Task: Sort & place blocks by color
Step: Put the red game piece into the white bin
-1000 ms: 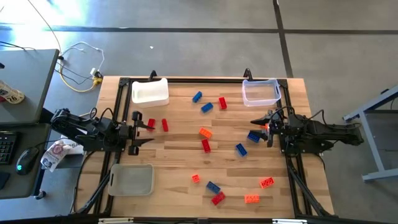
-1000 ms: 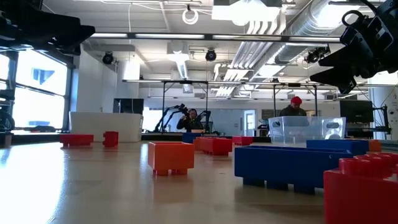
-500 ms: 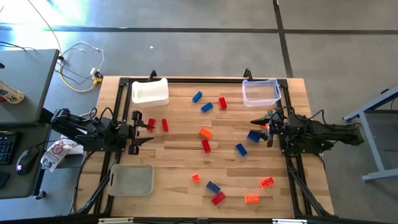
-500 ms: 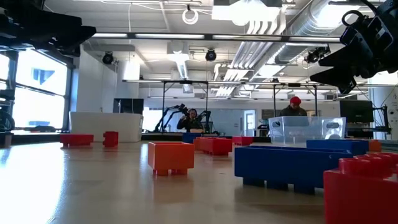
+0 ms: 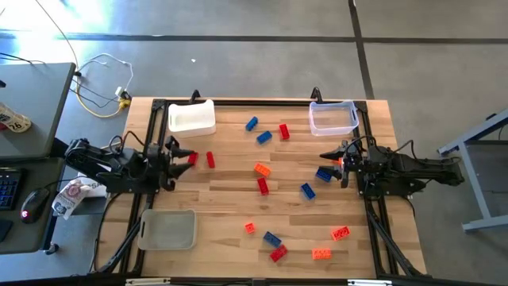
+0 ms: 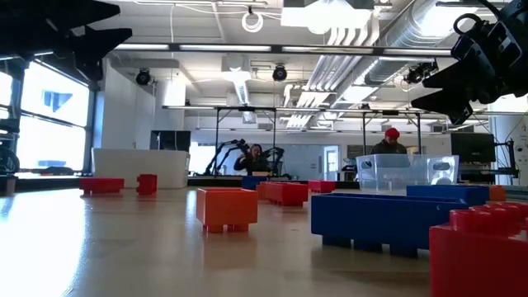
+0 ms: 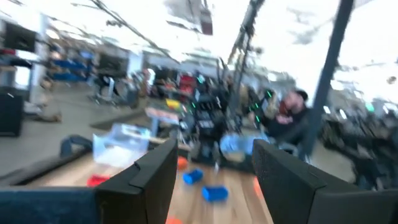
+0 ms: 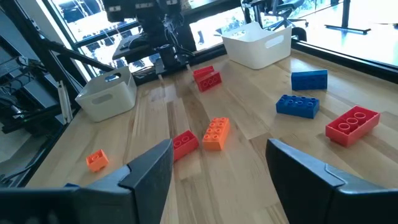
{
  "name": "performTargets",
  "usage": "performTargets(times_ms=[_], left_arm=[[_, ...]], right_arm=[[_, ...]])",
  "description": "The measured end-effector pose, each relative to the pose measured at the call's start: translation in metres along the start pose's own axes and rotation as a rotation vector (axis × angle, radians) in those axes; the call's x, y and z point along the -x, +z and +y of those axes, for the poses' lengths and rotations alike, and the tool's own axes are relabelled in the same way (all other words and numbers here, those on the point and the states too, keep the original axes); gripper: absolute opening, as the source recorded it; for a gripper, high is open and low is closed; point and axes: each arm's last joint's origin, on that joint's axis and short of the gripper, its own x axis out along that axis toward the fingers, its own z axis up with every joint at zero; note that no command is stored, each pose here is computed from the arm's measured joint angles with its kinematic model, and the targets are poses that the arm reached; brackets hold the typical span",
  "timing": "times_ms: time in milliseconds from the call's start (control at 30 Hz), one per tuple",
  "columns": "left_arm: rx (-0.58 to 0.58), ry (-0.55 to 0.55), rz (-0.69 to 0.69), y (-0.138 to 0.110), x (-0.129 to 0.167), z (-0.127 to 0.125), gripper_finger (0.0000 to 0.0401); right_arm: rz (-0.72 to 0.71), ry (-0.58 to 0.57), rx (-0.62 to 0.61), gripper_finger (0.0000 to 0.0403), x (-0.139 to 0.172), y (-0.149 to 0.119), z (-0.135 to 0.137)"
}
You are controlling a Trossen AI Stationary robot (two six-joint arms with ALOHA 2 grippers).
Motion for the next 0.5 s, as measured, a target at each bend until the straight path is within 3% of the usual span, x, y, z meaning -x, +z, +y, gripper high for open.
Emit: performTargets(times_ms=[200, 300, 500], left_arm=[[-0.043, 0.219, -0.040, 0.025, 0.000, 0.004, 0.0195], [-0.097, 0.353, 0.041, 0.035, -0.001, 0.006, 0.0195], [-0.061, 0.515, 0.199, 0.049, -0.007, 0.004, 0.0195]], right_arm=[[0.000, 0.000, 0.000, 0.0243, 0.000, 0.000, 0.000], [0.000, 0.000, 0.000, 0.0243, 0.000, 0.000, 0.000], [0.000, 0.000, 0.000, 0.0243, 0.000, 0.000, 0.000]])
